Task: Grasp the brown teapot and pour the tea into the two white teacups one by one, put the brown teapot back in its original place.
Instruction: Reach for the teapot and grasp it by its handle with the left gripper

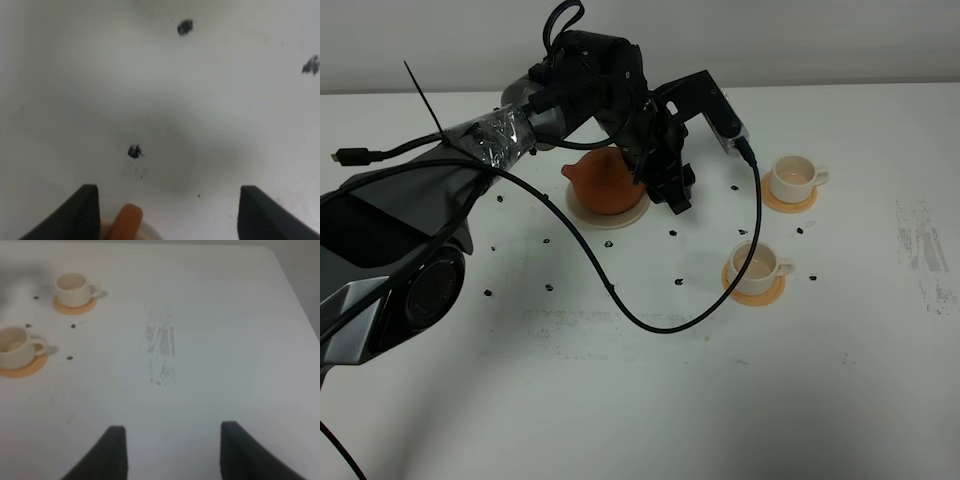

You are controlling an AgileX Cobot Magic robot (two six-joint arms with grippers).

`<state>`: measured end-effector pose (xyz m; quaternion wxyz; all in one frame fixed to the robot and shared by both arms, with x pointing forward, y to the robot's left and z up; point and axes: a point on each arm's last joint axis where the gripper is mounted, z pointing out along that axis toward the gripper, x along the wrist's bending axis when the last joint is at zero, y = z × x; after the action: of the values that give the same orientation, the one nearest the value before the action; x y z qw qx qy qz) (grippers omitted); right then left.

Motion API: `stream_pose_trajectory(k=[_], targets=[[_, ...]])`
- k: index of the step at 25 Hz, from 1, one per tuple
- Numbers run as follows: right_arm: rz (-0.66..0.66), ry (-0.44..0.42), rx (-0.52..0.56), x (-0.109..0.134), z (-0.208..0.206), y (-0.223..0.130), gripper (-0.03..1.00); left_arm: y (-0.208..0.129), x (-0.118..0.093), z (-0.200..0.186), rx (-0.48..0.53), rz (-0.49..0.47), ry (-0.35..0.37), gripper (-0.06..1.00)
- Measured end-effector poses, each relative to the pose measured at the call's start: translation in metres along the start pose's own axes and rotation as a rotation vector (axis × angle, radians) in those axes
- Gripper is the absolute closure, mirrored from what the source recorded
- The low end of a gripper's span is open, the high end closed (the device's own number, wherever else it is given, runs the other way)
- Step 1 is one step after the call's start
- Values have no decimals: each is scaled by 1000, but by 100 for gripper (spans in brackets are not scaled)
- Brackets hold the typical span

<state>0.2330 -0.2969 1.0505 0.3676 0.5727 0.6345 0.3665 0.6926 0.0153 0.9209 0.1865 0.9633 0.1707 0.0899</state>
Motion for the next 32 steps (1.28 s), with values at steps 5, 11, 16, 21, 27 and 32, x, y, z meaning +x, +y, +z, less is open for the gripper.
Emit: stream_pose_trajectory(k=[5,11,16,21,27,32], targets=[[0,0,0,0,0,0,53,-1,0,1,2,1,1,35],[0,0,0,0,0,0,53,-2,-3,-1,16,-8,-34,35],[0,0,0,0,0,0,53,0,-6,-19,35,-3,-58,35],[0,0,0,0,0,0,53,0,-9,-30,58,-1,-84,35],[0,0,0,0,0,0,53,4,-3,-30,5,-6,-33,35],[0,0,0,0,0,0,53,11,1,-29,-78,-21,3,35]])
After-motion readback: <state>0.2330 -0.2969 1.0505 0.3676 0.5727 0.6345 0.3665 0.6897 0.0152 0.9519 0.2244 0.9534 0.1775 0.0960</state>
